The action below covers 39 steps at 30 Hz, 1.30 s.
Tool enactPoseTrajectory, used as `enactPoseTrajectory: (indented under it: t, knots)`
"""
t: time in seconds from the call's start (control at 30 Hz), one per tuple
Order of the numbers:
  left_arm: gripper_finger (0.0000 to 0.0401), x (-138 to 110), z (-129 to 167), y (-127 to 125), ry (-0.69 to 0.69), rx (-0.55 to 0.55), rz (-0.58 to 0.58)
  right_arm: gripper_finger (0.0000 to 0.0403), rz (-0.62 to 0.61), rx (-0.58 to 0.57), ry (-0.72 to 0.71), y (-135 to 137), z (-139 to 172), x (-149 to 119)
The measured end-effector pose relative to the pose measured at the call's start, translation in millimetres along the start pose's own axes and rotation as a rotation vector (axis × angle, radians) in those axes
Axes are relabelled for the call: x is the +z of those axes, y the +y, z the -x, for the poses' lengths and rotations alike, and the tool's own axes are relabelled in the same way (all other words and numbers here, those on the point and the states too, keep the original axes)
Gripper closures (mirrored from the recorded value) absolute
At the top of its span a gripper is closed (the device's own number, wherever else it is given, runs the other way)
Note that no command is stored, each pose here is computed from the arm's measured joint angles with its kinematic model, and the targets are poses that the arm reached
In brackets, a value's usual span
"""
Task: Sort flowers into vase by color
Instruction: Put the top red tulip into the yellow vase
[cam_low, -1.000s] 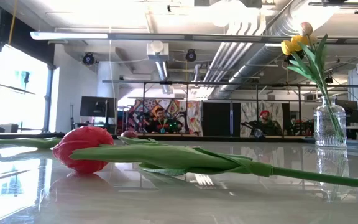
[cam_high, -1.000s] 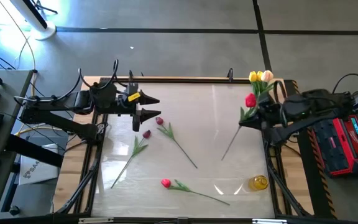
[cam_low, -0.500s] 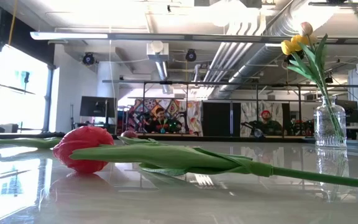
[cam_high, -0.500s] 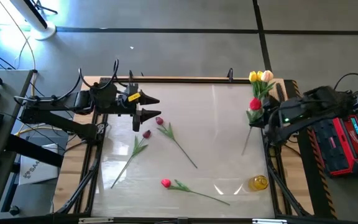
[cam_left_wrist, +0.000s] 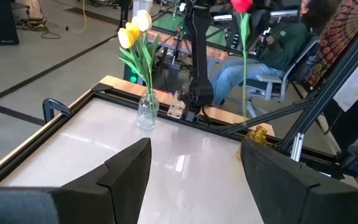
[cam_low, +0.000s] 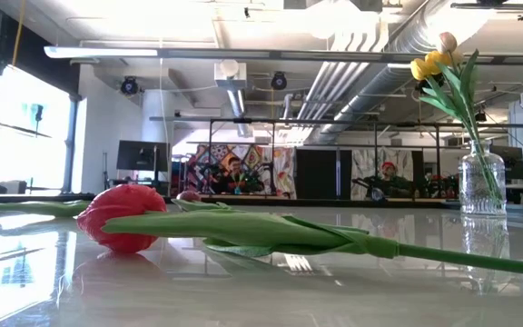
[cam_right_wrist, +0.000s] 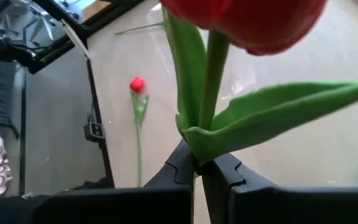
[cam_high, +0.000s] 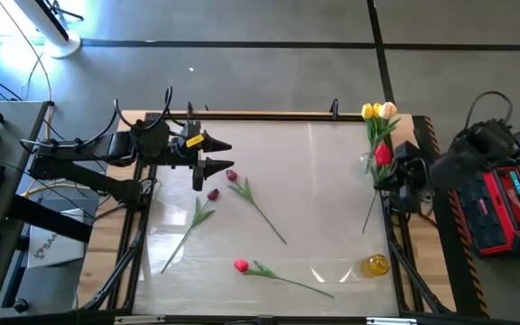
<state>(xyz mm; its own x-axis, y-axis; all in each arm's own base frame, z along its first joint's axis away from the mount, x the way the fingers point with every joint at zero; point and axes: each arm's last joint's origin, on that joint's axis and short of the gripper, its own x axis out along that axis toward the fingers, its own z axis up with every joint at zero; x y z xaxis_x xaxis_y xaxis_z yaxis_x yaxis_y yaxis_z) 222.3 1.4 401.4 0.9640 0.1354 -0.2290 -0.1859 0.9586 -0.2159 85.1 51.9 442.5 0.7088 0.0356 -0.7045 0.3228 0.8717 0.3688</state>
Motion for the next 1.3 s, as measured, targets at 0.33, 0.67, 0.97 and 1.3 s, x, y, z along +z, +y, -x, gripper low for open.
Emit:
enactPoseTrajectory:
  t: [0.33,0.67,0.97,1.3]
  knots:
    - [0.0164,0,0,0,-0.001,0.000,0.000,0.0403,-0.031,-0.035,0.002,43,-15,-37]
    - [0.0164,0,0,0,-0.002,-0.001,0.000,0.0403,-0.056,0.032,0.098,56,-8,-62]
    - [0.0164,0,0,0,-0.002,-0.001,0.000,0.0403,0.011,0.080,0.114,49,1,-58]
    - [0.0164,0,0,0,-0.003,-0.001,0.000,0.0403,0.109,0.065,0.171,35,-6,-66]
